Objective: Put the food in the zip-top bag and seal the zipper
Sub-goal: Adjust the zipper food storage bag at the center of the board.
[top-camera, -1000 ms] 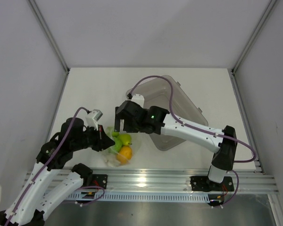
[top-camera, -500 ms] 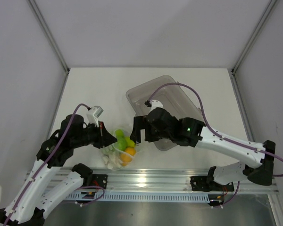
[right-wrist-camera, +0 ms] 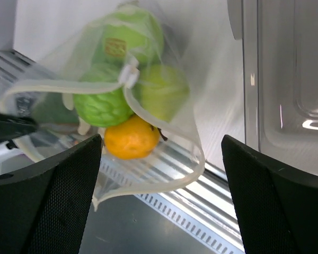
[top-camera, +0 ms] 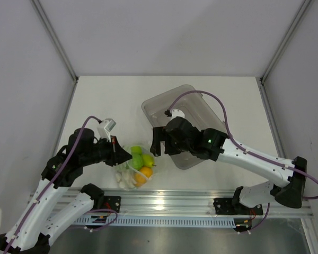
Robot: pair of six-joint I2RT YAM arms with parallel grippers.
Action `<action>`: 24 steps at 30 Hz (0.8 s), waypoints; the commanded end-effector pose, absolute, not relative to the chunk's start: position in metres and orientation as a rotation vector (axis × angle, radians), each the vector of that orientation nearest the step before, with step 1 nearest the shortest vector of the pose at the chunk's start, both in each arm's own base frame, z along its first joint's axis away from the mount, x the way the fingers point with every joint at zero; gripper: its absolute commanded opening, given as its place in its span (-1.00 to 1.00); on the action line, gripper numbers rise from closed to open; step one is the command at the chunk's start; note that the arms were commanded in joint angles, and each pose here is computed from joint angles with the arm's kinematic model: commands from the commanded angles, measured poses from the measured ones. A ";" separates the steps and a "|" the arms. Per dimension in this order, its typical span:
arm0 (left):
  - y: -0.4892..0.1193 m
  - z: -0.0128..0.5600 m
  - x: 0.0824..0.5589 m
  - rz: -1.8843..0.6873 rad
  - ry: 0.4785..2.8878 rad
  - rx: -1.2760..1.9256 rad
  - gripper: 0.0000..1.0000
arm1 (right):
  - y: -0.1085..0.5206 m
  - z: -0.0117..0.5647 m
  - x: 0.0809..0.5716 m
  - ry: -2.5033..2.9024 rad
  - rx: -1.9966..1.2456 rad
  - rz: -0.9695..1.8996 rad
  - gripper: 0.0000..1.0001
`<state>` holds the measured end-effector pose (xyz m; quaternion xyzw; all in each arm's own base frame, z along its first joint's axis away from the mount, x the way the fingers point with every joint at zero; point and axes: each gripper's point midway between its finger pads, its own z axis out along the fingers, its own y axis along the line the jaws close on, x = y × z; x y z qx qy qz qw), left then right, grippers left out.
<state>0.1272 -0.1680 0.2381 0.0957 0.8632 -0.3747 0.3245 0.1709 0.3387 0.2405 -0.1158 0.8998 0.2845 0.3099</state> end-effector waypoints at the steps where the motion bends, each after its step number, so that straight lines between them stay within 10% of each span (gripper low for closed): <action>1: -0.174 0.252 0.129 -1.019 2.209 0.280 -0.99 | 0.324 0.229 0.163 2.406 -0.272 0.722 0.88; 17: -0.175 0.252 0.127 -1.033 2.201 0.298 -0.99 | 0.346 0.188 0.147 2.433 -0.278 0.870 0.50; 24: -0.181 0.249 0.124 -1.063 2.214 0.363 -0.99 | 0.369 0.179 0.147 2.451 -0.348 0.903 -0.83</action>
